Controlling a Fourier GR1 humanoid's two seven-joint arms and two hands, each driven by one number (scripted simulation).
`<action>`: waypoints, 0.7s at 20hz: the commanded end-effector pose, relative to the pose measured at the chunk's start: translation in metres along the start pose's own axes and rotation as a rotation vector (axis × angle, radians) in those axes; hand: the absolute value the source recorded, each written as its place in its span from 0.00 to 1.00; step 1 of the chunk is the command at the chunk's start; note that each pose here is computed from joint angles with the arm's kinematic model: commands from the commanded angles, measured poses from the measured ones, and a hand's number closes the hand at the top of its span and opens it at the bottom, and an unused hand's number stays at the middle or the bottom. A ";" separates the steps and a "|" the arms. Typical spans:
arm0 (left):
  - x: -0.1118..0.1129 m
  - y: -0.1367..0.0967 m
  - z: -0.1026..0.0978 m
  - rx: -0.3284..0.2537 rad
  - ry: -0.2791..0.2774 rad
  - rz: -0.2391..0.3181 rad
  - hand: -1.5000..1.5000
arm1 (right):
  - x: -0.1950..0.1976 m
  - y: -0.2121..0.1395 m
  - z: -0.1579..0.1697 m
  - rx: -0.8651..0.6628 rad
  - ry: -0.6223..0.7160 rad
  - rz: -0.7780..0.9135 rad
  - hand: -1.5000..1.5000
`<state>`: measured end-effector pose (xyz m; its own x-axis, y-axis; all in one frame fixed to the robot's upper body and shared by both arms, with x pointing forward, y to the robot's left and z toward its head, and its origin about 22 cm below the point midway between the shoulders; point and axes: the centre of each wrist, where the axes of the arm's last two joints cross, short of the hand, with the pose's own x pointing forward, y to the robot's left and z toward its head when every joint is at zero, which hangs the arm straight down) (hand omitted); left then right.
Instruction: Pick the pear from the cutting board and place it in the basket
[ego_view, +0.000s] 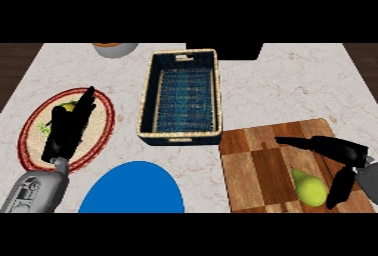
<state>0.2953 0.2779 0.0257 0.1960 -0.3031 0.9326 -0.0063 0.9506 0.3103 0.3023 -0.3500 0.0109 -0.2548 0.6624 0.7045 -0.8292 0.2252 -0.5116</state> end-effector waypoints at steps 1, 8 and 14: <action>0.004 -0.008 -0.002 0.017 -0.021 -0.003 0.50 | 0.007 -0.001 -0.003 0.097 -0.051 -0.043 0.00; 0.009 -0.005 -0.002 -0.017 0.011 0.013 0.50 | -0.007 0.015 -0.009 0.065 -0.043 -0.050 0.00; -0.001 0.012 0.013 -0.012 0.013 0.007 0.50 | -0.005 0.036 -0.017 0.114 -0.049 -0.004 1.00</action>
<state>0.2930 0.2820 0.0305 0.1996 -0.2990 0.9332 -0.0062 0.9519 0.3063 0.2923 -0.3389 -0.0080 -0.2575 0.6676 0.6986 -0.8395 0.2035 -0.5039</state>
